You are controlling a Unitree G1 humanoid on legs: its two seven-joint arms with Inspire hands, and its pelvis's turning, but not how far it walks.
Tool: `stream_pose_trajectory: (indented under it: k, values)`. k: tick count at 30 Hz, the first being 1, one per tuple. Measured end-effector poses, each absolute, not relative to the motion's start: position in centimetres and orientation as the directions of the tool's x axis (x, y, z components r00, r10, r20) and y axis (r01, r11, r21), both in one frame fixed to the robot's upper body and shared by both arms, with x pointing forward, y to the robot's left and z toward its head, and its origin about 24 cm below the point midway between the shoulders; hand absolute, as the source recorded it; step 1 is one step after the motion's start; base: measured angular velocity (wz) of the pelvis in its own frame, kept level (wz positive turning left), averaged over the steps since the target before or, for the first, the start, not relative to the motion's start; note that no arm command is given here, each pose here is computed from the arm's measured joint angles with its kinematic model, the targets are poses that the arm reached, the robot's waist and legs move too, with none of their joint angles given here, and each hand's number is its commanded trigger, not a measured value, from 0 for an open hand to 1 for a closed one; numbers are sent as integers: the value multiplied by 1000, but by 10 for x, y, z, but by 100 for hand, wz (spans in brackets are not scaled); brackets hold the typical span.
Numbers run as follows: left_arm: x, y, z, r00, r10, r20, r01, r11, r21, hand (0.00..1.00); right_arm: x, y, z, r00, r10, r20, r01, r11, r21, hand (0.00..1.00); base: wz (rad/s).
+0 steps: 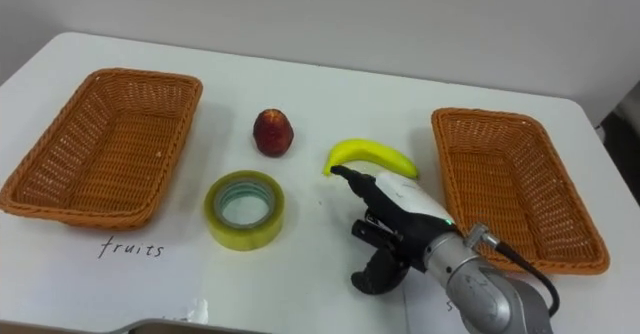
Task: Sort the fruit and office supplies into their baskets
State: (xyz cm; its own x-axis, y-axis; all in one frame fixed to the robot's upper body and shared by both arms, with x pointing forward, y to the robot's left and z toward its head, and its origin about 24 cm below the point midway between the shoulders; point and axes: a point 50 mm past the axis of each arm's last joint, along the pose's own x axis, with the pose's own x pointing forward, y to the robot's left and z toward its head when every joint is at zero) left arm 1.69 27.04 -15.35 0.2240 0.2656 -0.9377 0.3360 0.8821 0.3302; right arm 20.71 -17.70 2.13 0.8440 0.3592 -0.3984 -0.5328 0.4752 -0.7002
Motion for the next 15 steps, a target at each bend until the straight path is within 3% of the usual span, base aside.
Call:
stream_pose_trajectory:
  k: [15]
  values:
    - [15,273,-153,198,298,-934,327,878,350,0,206,-202,-1,843,253,-475,-527,565,-635,0,0]
